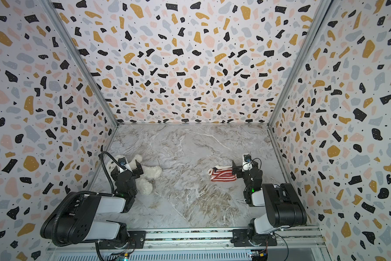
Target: Dress the teddy bear
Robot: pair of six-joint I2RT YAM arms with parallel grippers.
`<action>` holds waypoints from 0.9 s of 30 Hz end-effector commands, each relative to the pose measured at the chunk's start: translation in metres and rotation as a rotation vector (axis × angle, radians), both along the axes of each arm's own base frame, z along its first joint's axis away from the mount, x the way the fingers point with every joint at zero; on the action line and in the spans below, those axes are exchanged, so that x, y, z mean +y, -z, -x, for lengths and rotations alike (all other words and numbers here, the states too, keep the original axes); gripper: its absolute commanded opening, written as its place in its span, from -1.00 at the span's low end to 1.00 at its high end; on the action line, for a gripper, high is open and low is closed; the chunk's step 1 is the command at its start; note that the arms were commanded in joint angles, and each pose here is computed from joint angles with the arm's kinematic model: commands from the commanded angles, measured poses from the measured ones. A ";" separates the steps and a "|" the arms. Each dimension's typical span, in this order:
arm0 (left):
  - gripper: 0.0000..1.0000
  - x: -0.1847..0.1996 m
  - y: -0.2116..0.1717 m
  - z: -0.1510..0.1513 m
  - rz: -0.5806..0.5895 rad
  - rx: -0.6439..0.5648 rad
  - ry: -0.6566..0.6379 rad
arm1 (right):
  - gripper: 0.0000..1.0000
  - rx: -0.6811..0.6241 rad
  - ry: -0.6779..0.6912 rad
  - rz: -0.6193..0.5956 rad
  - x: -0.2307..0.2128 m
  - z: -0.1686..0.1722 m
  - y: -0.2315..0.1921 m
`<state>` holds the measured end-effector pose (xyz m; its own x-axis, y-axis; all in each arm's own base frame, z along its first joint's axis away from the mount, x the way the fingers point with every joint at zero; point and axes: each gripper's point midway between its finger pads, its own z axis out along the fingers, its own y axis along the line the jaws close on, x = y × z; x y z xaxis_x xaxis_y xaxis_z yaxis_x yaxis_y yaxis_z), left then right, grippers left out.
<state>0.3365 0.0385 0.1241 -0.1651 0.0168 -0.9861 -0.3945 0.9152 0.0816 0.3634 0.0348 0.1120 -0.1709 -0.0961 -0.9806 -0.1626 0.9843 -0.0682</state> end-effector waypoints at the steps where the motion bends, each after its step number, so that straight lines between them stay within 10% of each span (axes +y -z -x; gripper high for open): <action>1: 0.99 0.002 -0.013 0.000 0.018 -0.064 -0.005 | 0.98 -0.022 -0.003 0.003 0.000 -0.005 -0.008; 27: 1.00 0.001 -0.013 -0.001 0.019 -0.064 -0.004 | 0.98 -0.018 0.000 -0.005 -0.001 -0.006 -0.008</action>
<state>0.3365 0.0385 0.1241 -0.1651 0.0168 -0.9861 -0.3945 0.9152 0.0816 0.3636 0.0331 0.1119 -0.1718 -0.0949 -0.9805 -0.1580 0.9851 -0.0677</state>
